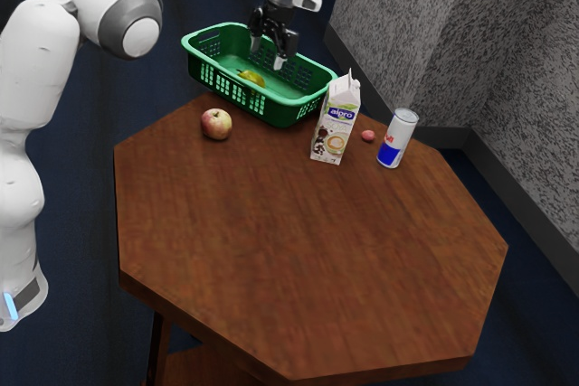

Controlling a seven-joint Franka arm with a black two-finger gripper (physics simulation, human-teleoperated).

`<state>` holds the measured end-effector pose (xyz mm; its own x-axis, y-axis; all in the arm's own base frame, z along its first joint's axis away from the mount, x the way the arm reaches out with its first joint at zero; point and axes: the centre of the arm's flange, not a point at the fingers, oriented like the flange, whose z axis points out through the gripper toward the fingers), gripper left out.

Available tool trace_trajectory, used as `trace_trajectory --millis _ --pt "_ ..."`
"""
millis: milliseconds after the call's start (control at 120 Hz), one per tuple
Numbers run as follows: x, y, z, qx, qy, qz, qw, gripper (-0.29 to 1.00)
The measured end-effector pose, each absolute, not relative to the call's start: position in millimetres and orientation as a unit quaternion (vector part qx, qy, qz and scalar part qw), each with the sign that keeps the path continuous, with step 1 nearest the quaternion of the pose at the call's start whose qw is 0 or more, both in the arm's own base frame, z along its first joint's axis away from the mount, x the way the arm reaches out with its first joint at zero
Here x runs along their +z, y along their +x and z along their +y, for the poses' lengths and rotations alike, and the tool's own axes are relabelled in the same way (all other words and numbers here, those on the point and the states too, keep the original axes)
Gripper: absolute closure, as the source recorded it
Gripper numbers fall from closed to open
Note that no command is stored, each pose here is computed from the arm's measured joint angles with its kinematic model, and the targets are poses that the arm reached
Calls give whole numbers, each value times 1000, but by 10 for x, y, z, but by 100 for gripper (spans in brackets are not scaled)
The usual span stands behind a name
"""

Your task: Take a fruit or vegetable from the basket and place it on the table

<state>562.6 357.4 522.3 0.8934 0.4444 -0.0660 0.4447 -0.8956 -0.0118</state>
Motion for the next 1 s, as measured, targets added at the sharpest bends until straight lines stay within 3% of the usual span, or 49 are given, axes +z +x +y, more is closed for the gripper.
trace_trajectory --millis 500,1000 --pt "4899 5617 3875 -39 970 238 -21 0" --pt "4518 5611 3965 -64 968 241 -14 0"
